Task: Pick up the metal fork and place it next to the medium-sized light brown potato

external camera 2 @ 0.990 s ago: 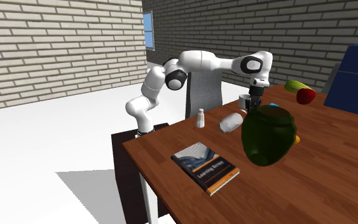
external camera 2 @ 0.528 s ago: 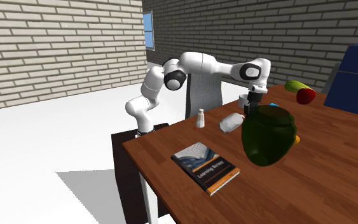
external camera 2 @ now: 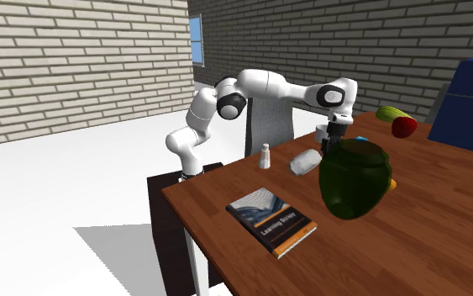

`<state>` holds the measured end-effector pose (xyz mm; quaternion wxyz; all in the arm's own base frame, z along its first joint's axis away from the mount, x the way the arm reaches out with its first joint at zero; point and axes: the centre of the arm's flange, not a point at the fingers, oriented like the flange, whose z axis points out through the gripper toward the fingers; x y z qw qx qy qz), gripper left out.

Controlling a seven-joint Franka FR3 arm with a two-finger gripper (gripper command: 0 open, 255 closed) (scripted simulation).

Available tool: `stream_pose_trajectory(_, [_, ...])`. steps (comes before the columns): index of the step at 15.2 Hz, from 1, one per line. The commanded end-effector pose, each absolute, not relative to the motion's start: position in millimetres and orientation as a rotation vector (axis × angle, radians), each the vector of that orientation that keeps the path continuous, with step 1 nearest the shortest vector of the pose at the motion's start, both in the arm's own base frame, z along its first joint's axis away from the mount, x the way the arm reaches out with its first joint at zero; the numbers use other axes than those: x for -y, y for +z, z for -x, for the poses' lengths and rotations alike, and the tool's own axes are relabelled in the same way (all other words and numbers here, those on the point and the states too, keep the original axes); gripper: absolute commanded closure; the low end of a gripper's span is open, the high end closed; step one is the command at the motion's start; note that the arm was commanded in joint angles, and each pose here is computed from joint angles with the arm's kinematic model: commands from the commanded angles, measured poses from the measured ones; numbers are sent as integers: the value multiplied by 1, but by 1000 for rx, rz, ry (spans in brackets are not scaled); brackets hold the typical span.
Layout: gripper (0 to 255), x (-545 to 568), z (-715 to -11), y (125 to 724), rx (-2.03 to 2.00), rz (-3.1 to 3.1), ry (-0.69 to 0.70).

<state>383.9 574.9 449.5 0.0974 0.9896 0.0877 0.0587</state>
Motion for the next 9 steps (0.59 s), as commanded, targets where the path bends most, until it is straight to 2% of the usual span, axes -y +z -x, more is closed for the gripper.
stream_pose_trajectory(1, [0, -575, -384, 450, -260, -2930, 174])
stream_pose_trajectory(5, [0, -575, -384, 450, -260, -2930, 174])
stream_pose_trajectory(9, [0, -584, -377, 498, -260, -2930, 174])
